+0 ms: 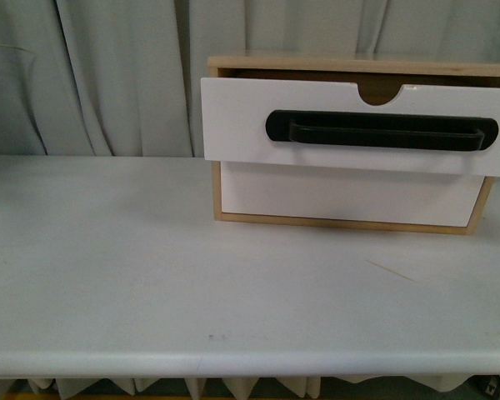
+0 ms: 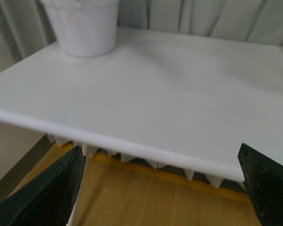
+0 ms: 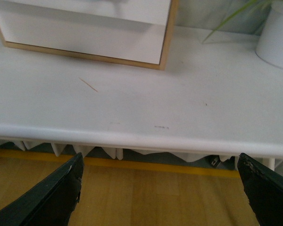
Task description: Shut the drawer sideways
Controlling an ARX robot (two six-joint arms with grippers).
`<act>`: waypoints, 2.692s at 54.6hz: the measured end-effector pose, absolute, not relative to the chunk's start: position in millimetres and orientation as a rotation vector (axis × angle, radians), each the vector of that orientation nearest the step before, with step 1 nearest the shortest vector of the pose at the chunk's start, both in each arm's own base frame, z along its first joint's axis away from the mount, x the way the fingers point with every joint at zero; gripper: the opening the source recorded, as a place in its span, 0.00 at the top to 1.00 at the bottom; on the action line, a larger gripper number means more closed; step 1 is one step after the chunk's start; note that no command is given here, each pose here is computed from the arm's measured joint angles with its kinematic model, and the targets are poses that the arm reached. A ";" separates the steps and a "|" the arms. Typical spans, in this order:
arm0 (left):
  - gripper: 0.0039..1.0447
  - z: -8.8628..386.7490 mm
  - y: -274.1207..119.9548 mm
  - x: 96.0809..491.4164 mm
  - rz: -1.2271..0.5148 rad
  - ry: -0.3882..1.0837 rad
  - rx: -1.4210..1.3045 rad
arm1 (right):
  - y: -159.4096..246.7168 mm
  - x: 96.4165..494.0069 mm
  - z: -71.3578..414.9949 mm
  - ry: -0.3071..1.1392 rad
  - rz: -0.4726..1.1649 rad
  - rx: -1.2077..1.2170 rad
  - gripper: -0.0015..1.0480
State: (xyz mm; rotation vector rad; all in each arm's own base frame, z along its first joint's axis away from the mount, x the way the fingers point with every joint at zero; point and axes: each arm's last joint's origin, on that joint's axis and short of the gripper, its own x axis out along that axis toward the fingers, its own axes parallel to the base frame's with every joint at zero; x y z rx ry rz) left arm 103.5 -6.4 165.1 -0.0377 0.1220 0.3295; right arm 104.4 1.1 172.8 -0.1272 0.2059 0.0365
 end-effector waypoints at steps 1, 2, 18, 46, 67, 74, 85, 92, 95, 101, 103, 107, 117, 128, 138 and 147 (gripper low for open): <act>0.05 166.6 -7.8 104.6 0.357 0.132 -0.046 | 1.1 105.1 174.7 0.204 0.042 -0.134 0.09; 0.05 167.2 -8.1 105.1 0.376 0.136 -0.052 | 0.9 106.6 178.9 0.199 0.054 -0.151 0.09; 0.05 214.1 -54.6 158.7 0.205 0.214 -0.554 | -4.4 158.3 217.8 0.192 0.176 -0.560 0.09; 0.05 228.8 -130.6 243.7 0.071 0.312 -0.843 | -0.3 234.4 221.4 0.216 0.291 -0.868 0.09; 0.05 238.8 -159.7 284.0 0.022 0.328 -0.894 | 8.9 277.6 212.5 0.214 0.339 -0.898 0.09; 0.05 242.0 -165.6 294.4 0.008 0.329 -0.904 | 12.2 287.9 213.0 0.206 0.349 -0.900 0.09; 0.05 241.6 -171.6 309.5 0.005 0.339 -0.918 | 16.8 299.1 213.7 0.190 0.359 -0.903 0.09; 0.05 241.9 -175.5 319.6 0.003 0.347 -0.928 | 17.4 304.5 214.2 0.187 0.362 -0.902 0.09; 0.05 241.8 -177.2 324.0 0.002 0.349 -0.932 | 17.5 306.1 214.1 0.187 0.363 -0.902 0.09; 0.05 241.6 -180.2 332.3 -0.004 0.355 -0.941 | 17.7 310.5 213.7 0.186 0.367 -0.902 0.09; 0.05 241.5 -181.5 335.6 -0.005 0.357 -0.942 | 17.9 312.4 213.7 0.185 0.369 -0.903 0.09; 0.05 241.6 -183.9 340.7 -0.008 0.362 -0.943 | 17.9 315.8 213.0 0.185 0.369 -0.904 0.09; 0.05 240.3 -189.7 353.0 -0.013 0.373 -0.949 | 17.1 324.5 213.2 0.182 0.369 -0.906 0.09; 0.05 240.2 -193.6 366.5 -0.010 0.375 -0.958 | 13.2 336.8 214.3 0.182 0.355 -0.907 0.09; 0.05 241.3 -198.1 381.3 -0.006 0.375 -0.966 | 8.6 349.4 216.5 0.179 0.341 -0.909 0.09; 0.05 242.7 -202.6 393.2 -0.006 0.375 -0.972 | 4.2 359.6 216.9 0.181 0.333 -0.910 0.09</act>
